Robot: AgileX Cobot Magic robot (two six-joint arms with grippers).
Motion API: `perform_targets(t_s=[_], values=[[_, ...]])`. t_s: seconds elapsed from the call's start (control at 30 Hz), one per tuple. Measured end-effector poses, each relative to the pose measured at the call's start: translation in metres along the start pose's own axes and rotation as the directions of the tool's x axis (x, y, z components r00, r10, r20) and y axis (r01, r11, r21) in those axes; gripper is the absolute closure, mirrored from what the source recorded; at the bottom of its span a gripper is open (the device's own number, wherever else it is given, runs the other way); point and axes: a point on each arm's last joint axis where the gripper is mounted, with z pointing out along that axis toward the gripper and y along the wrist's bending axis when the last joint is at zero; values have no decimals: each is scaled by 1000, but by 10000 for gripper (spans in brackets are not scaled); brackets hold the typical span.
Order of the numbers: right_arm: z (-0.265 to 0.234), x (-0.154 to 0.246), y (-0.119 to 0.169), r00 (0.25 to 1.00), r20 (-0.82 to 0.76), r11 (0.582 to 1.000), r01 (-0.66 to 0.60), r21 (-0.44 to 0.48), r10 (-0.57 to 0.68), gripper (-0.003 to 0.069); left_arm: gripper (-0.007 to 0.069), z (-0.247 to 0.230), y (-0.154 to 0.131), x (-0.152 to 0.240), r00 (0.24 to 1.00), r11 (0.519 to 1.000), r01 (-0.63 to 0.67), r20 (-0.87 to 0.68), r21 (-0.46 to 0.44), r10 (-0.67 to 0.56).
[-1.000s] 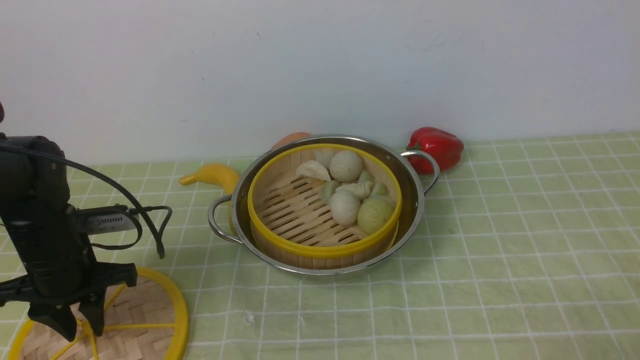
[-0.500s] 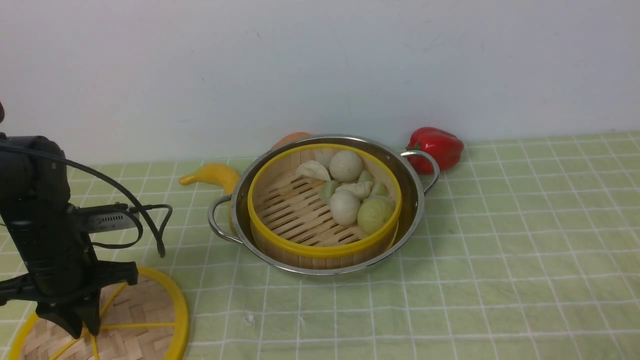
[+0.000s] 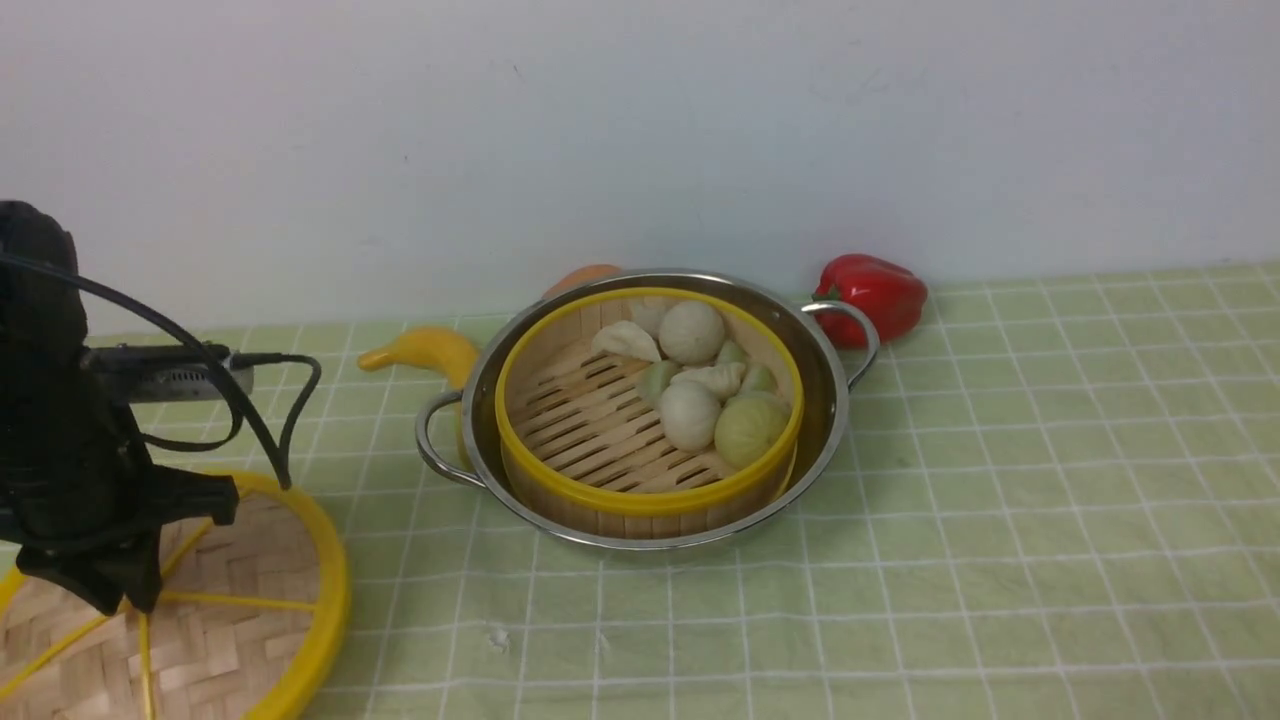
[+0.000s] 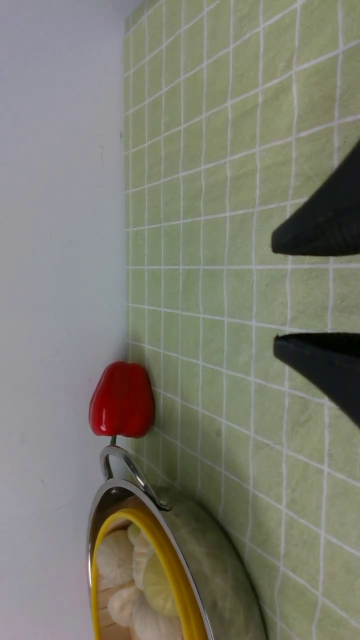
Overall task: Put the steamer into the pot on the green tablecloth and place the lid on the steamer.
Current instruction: 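Grasp the bamboo steamer lid lying on the table by its centre knob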
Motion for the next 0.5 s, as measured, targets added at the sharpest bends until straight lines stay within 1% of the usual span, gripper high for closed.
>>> perform_targets(t_s=[0.1,0.27,0.33,0.37,0.4,0.47,0.5], values=[[0,0,0,1000,0,1000,0,0,0,417,519,-22,2,-3,997,999,-44,58,-1,44],[0,0,0,1000,0,1000,0,0,0,417,519,-60,2,-19,975,992,-124,188,-4,122],[0,0,0,1000,0,1000,0,0,0,417,519,-88,-4,-28,944,985,-171,288,3,163],[0,0,0,1000,0,1000,0,0,0,417,519,-88,-4,-28,943,984,-176,289,2,168],[0,0,0,1000,0,1000,0,0,0,417,519,-104,-12,-32,919,977,-211,343,11,195],[0,0,0,1000,0,1000,0,0,0,417,519,-119,-25,-35,888,965,-263,396,22,233],[0,0,0,1000,0,1000,0,0,0,417,519,-128,-36,-37,866,952,-304,425,27,264]])
